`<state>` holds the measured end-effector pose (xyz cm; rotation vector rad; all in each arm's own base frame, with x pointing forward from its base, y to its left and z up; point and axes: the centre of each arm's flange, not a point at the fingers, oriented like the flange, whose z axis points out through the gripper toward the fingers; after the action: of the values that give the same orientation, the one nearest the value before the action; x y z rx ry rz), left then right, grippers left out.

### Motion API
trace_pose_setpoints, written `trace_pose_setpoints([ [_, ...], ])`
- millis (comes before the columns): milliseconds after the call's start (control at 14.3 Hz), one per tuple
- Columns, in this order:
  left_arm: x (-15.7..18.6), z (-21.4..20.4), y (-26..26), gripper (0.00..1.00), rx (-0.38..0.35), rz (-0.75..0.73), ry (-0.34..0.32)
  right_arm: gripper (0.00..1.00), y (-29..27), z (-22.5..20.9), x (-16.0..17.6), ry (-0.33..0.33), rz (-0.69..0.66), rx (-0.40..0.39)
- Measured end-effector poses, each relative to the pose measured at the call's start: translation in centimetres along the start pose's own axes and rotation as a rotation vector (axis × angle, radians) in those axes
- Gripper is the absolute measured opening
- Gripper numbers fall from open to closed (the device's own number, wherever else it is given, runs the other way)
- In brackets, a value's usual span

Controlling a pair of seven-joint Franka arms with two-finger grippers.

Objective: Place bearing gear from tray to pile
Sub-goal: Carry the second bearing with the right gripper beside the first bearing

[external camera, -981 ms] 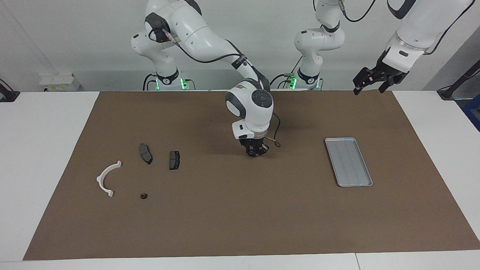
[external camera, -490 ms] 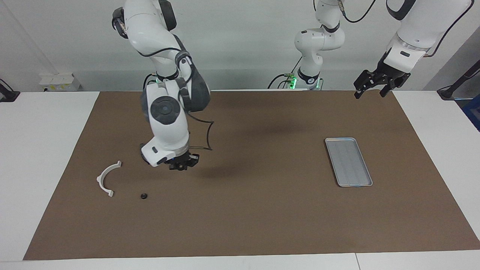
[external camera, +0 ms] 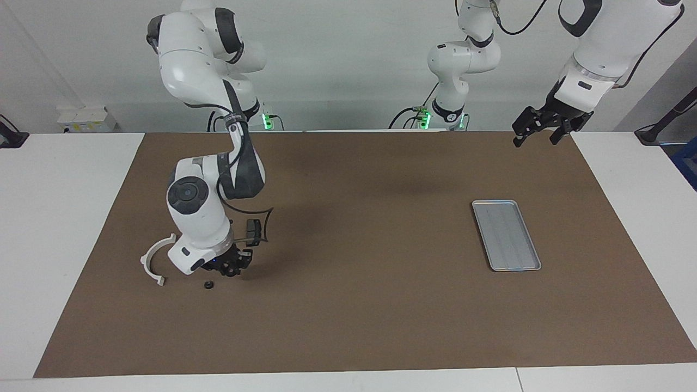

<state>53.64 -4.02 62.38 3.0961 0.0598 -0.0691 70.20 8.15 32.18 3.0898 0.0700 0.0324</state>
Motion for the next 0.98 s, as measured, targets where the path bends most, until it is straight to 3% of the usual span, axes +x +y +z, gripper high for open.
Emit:
trace_pose_setpoints([
  [701,-0.1,0.6,-1.1,1.0,-0.003,-0.015,-0.001,0.35,0.6,3.4,-0.8,0.034,0.006,0.012],
  [771,-0.2,0.8,-1.1,1.0,-0.003,-0.016,-0.005,0.42,0.7,3.5,-0.8,0.034,0.008,0.012],
  [981,-0.6,1.2,-1.2,1.0,-0.002,-0.014,-0.016,0.77,0.7,2.9,-0.7,0.042,0.008,0.012],
])
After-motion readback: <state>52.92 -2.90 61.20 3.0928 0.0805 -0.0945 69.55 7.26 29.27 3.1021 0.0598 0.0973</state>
